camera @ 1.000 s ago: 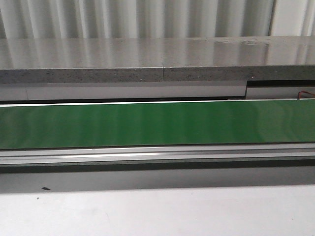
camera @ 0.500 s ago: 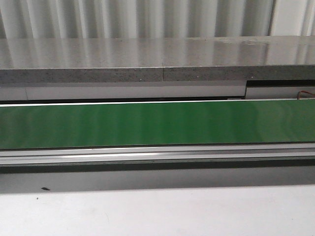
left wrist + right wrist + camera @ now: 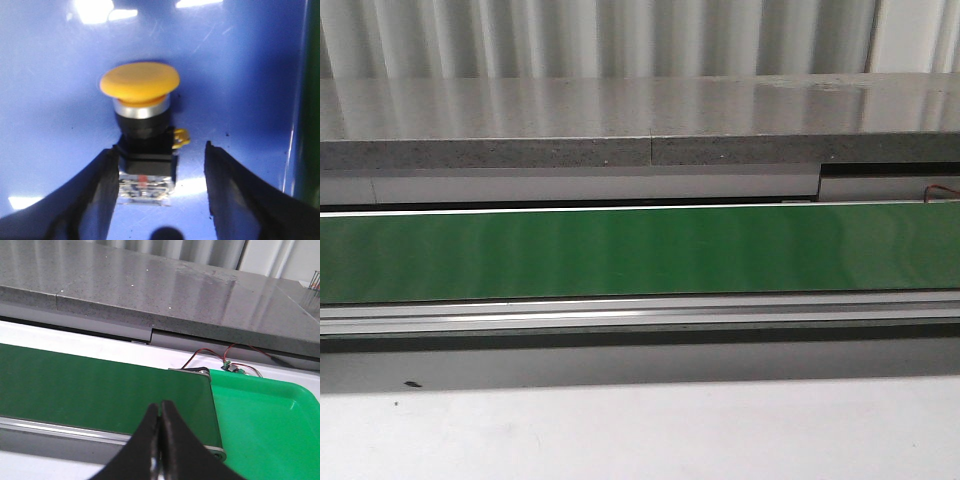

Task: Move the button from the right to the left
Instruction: 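Open the left gripper to release the button in the blue tray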

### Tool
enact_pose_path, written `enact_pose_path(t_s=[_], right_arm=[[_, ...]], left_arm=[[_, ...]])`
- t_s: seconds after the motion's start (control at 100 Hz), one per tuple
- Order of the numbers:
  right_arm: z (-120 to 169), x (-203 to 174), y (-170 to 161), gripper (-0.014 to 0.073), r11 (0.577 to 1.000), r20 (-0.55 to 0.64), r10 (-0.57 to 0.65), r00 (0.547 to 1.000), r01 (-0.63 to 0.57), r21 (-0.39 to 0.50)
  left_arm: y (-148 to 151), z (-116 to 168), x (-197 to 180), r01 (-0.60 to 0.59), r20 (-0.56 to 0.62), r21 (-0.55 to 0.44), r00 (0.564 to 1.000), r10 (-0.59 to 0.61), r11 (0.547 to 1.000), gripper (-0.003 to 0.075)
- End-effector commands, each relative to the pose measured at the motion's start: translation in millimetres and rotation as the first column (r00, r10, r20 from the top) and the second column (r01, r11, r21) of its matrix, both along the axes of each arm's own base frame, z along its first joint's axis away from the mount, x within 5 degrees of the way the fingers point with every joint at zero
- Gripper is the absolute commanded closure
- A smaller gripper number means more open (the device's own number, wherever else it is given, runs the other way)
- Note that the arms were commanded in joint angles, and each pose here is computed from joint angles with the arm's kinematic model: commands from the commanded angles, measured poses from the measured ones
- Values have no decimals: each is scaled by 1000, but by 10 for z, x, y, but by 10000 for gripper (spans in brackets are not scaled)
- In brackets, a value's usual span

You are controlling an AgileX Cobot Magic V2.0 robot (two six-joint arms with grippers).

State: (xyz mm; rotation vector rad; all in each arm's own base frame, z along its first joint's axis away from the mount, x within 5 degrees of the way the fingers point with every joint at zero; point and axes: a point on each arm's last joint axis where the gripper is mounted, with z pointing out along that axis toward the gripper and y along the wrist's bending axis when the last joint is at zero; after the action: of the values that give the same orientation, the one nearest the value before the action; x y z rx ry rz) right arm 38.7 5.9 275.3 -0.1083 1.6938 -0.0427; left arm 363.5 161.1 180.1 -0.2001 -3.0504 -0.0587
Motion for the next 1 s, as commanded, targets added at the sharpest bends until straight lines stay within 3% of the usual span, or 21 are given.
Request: enact_pose_path(t_s=[0.0, 0.15, 0.28, 0.42, 0.54, 0.73, 0.86, 0.99], right_arm=[[145, -2, -13, 662, 1000, 97, -15, 995, 15, -3], [145, -2, -13, 662, 1000, 97, -15, 995, 15, -3], [145, -2, -13, 662, 1000, 97, -15, 995, 15, -3], [145, -2, -13, 662, 1000, 97, -15, 995, 15, -3], [145, -2, -13, 662, 1000, 97, -15, 995, 15, -3], [145, -2, -13, 662, 1000, 97, -15, 995, 15, -3], [145, -2, -13, 662, 1000, 97, -15, 995, 15, -3], [145, -2, -13, 662, 1000, 97, -15, 995, 15, -3]], left_arm=[[-10, 248, -11, -1, 56, 16, 998, 0, 1000, 338], [-23, 256, -25, -2, 42, 10, 999, 1, 1000, 339], [-23, 384, -19, -16, 101, 32, 995, 13, 999, 383], [-41, 621, -14, -99, 229, 55, 970, 84, 994, 543], [-117, 861, -45, -154, 320, 36, 938, 135, 987, 744], [-368, 1209, -90, -187, 434, -82, 878, 204, 979, 741], [-642, 1438, -107, -141, 501, -160, 841, 204, 977, 741], [-951, 1632, -113, -83, 585, -173, 793, 170, 981, 741]])
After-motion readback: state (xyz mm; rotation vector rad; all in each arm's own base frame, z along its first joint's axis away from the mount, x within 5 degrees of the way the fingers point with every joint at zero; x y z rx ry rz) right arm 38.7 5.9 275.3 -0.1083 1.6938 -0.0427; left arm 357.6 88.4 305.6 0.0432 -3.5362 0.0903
